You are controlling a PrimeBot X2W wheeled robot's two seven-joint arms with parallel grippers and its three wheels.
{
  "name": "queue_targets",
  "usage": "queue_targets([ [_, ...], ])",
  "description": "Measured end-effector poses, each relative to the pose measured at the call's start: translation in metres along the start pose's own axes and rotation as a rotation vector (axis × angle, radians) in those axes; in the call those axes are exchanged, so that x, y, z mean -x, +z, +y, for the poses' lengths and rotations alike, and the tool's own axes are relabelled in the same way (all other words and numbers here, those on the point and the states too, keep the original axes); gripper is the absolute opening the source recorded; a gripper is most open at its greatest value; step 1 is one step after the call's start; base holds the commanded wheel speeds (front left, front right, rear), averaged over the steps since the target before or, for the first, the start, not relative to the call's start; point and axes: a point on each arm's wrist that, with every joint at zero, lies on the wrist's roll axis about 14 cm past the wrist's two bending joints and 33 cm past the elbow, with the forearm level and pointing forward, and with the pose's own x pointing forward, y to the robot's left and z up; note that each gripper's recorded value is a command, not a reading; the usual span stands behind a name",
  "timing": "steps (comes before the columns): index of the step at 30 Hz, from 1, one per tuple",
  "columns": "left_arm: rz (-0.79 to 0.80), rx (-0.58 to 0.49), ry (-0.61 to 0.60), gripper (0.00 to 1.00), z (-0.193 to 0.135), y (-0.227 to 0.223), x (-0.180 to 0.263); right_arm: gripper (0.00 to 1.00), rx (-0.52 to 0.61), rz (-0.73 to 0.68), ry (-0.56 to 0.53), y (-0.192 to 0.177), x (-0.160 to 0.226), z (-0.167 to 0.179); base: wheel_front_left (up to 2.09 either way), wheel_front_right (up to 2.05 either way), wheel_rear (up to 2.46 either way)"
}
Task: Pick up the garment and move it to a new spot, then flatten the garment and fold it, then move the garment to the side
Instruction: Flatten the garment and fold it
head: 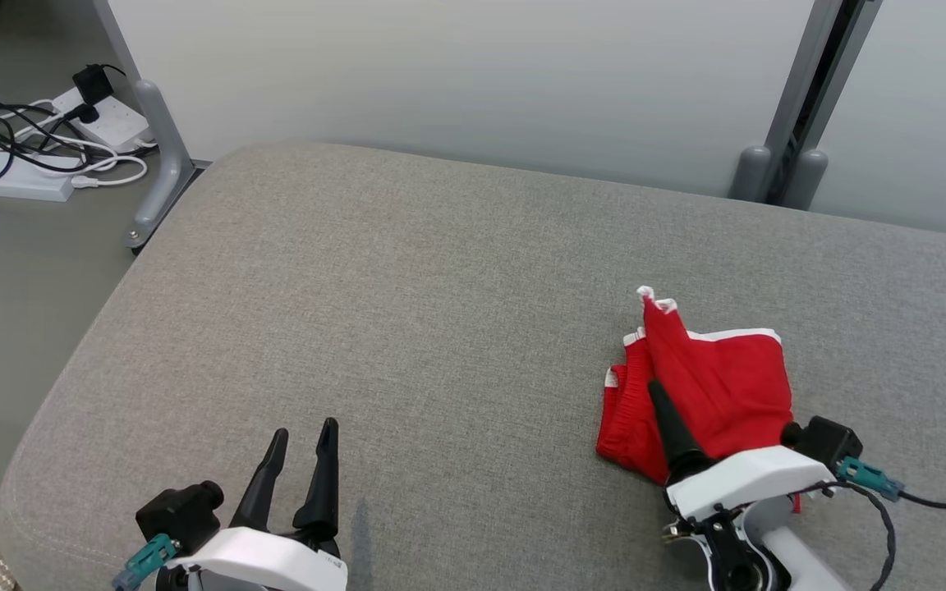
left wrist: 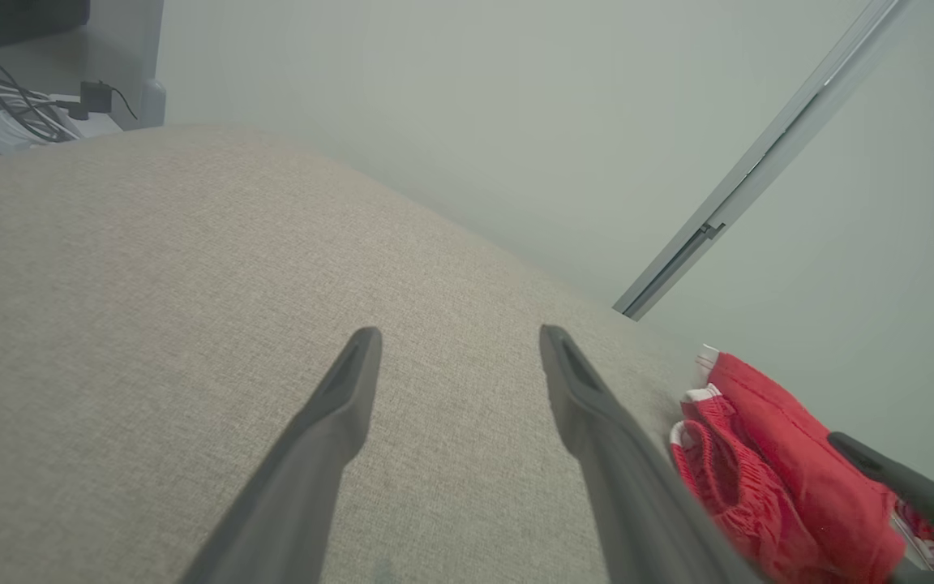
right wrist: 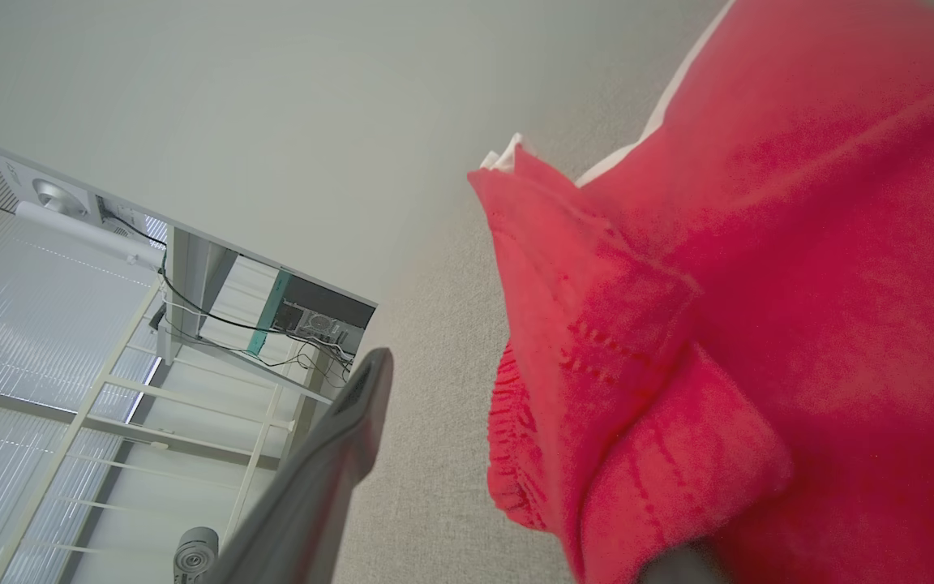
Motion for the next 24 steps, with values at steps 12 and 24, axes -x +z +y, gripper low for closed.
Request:
queue_targets([
  [12,0.010,0.001,-0.005,1.00,-0.002,-0.003,0.001,1.00,0.240,0.092,0.116,-0.027,0.000,0.025,0.00,0.00,0.00],
  [24,0.006,0.001,0.002,1.00,0.000,-0.002,-0.002,1.00,0.283,0.165,0.092,-0.040,0.002,0.014,0.00,0.00,0.00],
])
